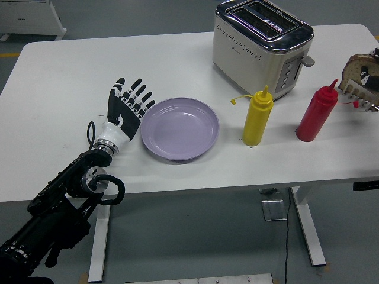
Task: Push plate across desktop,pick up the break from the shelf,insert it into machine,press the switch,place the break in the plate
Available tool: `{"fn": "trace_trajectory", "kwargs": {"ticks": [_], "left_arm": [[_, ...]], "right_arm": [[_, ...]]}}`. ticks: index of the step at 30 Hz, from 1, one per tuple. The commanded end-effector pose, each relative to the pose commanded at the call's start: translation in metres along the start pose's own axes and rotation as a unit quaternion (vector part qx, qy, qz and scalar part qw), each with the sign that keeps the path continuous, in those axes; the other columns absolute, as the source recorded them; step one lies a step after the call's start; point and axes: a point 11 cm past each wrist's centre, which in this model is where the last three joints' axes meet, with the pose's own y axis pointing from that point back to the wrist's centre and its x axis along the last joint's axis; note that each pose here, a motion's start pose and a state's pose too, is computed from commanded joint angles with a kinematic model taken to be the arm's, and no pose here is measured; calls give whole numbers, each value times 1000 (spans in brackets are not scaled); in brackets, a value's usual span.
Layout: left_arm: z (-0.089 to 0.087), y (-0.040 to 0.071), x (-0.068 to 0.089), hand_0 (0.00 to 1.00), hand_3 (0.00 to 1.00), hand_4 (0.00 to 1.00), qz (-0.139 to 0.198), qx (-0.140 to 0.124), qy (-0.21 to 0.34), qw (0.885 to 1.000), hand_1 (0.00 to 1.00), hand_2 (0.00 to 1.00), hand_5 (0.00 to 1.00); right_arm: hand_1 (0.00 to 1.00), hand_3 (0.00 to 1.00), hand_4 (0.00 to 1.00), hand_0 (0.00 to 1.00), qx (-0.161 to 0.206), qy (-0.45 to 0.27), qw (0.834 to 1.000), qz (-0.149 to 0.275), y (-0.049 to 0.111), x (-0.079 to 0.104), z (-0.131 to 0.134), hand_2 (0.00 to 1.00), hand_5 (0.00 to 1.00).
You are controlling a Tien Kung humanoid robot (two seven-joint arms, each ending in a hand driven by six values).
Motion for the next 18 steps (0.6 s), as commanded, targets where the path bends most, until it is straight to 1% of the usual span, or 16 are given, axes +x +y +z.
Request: {"fn": "trace_trajectory", "kwargs": {"ticks": [2, 3, 6, 8, 9, 13, 14, 15, 18], "left_arm": [[3, 0, 0, 932, 921, 628, 2, -7, 2, 1000, 924, 982, 998], [5, 0, 0, 924, 918, 625, 2, -9, 3, 1000, 918, 979, 998], [12, 3, 2, 924, 918, 625, 9, -25, 14, 1000, 918, 979, 998], [18, 7, 6, 924, 918, 625, 16, -37, 26, 999, 918, 979, 998], [21, 10, 9, 913, 913, 626, 20, -43, 32, 998, 913, 972, 998], [39, 21, 25, 913, 913, 626, 42, -71, 54, 995, 913, 972, 998], [43, 26, 33, 913, 913, 626, 52, -77, 58, 994, 913, 972, 998], [48, 30, 38, 890, 898, 612, 58, -82, 61, 993, 894, 952, 998], [65, 49, 63, 890, 898, 612, 86, -95, 68, 989, 894, 952, 998]], "right_arm": [[443, 530, 348, 385, 9, -5, 1000, 12, 0, 4, -3, 490, 120], [417, 516, 295, 334, 13, -6, 1000, 16, 0, 6, -4, 466, 117], [417, 516, 295, 334, 32, -15, 998, 44, 0, 16, -11, 466, 117], [417, 516, 295, 334, 45, -24, 997, 61, 0, 22, -16, 466, 117], [402, 507, 246, 335, 51, -28, 996, 69, 0, 26, -18, 453, 100], [402, 507, 246, 335, 68, -46, 992, 98, 1, 37, -21, 453, 100], [402, 507, 246, 335, 73, -54, 990, 109, 2, 42, -21, 453, 100], [376, 494, 166, 348, 75, -59, 989, 117, 2, 45, -21, 430, 28], [376, 494, 166, 348, 88, -81, 981, 154, 4, 59, -22, 430, 28]]}}
